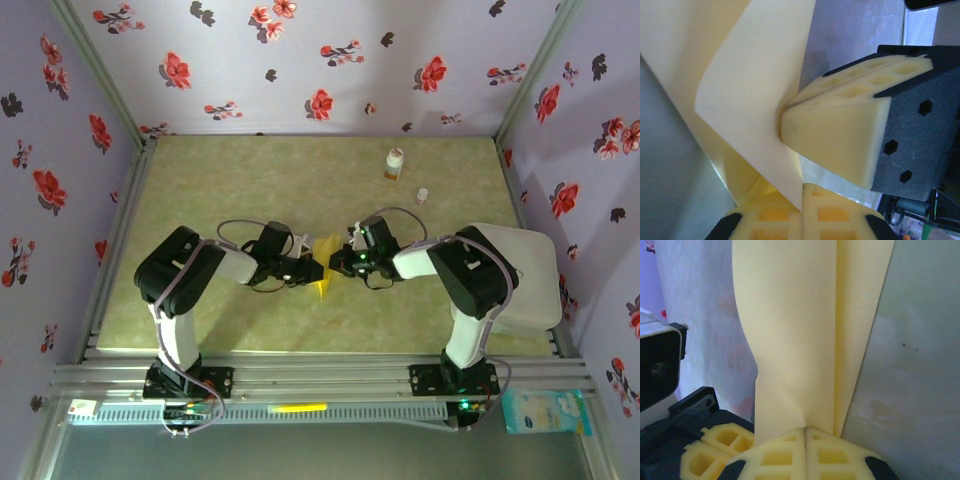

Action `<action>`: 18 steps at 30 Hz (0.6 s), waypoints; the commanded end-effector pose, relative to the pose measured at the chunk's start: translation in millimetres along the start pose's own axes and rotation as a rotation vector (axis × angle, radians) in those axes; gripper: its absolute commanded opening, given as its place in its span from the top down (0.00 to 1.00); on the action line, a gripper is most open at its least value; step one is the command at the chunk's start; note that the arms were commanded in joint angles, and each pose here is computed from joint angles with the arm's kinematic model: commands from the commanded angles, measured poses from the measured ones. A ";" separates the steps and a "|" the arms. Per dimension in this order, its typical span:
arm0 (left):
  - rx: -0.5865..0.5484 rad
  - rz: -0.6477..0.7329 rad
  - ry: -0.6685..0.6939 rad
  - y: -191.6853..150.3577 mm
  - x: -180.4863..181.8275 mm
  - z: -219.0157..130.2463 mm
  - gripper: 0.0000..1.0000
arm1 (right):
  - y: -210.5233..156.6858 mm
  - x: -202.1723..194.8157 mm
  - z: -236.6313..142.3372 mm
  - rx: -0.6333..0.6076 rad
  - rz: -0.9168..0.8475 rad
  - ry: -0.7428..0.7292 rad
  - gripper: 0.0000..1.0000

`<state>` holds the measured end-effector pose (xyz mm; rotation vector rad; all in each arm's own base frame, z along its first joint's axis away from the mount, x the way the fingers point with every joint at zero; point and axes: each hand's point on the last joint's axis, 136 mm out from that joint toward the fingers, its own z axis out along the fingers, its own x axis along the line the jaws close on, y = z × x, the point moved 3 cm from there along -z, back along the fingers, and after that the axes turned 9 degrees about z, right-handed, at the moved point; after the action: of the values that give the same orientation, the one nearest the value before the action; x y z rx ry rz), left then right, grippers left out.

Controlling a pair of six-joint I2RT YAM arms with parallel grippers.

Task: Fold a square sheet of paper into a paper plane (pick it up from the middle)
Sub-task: Fold the wing for the fifth time at the center of the table.

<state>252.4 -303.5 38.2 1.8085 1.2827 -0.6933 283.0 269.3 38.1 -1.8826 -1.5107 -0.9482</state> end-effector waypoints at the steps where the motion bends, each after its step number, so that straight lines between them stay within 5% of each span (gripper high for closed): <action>1: 0.065 -0.075 0.112 -20.5 23.3 -10.8 0.89 | 8.7 -21.4 5.1 -0.041 0.059 -0.080 0.99; 18: 0.160 -0.046 0.090 -38.4 1.0 -7.3 0.84 | 6.3 -22.7 6.3 -0.045 0.076 -0.077 0.99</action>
<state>238.2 -297.2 42.0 1.8854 1.3090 -0.7050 283.6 269.5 37.6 -1.9069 -1.4627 -0.9303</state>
